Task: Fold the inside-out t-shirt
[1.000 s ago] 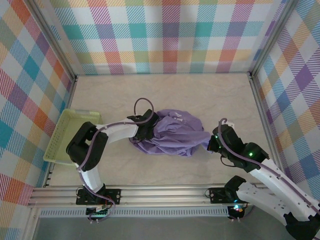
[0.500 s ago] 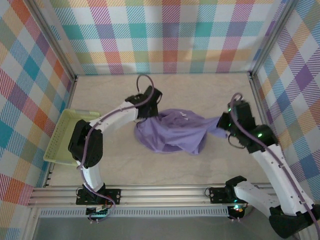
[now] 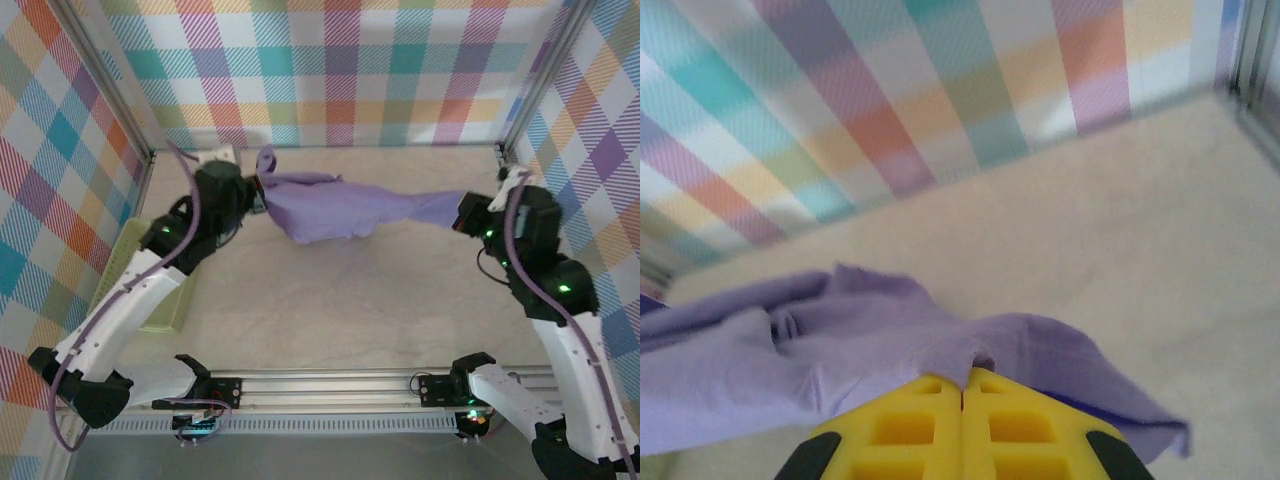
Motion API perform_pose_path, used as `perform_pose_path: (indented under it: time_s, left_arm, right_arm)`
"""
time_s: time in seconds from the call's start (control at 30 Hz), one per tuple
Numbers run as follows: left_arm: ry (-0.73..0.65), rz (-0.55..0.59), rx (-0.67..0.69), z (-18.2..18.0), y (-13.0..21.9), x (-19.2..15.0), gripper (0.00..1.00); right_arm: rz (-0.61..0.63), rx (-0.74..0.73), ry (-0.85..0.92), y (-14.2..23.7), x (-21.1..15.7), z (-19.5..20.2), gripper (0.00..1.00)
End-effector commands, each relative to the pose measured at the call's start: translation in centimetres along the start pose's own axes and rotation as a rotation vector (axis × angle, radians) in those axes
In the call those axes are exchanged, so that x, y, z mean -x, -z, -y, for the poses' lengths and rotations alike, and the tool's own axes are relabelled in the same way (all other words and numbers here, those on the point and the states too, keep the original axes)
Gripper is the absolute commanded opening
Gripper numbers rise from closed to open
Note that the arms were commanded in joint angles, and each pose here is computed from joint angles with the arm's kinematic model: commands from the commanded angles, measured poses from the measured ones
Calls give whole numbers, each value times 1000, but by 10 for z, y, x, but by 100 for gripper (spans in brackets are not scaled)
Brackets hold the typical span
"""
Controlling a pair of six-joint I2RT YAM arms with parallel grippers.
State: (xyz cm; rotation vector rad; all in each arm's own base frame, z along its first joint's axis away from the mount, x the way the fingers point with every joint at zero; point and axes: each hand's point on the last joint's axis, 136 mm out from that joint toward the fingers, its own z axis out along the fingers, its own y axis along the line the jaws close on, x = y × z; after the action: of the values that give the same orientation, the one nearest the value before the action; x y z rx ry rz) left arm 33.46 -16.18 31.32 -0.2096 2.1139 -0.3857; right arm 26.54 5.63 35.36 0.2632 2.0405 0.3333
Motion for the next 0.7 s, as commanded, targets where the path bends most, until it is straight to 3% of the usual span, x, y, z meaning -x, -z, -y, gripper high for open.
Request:
perform_pose_path:
  time_s: [0.0, 0.17, 0.23, 0.37, 0.57, 0.67]
  left_arm:
    - [-6, -281, 75, -27, -44, -119, 1]
    - [-62, -537, 118, -43, -48, -238, 18]
    - [-85, -588, 139, -47, -44, -262, 29]
    - [-71, -546, 261, -75, -39, -251, 43]
    - [18, -463, 368, -111, -45, -215, 63]
    - [61, -473, 428, -133, -52, -211, 64]
  right_arm:
    - [-179, -25, -27, -33, -66, 17, 0]
    - [-373, -154, -87, -52, -150, 58, 0]
    - [-405, -208, -103, -50, -167, 72, 0]
    - [-390, -249, -129, -43, -173, 83, 0]
    - [-337, -195, -120, -37, -157, 74, 0]
    - [-311, -180, -110, -32, -149, 71, 0]
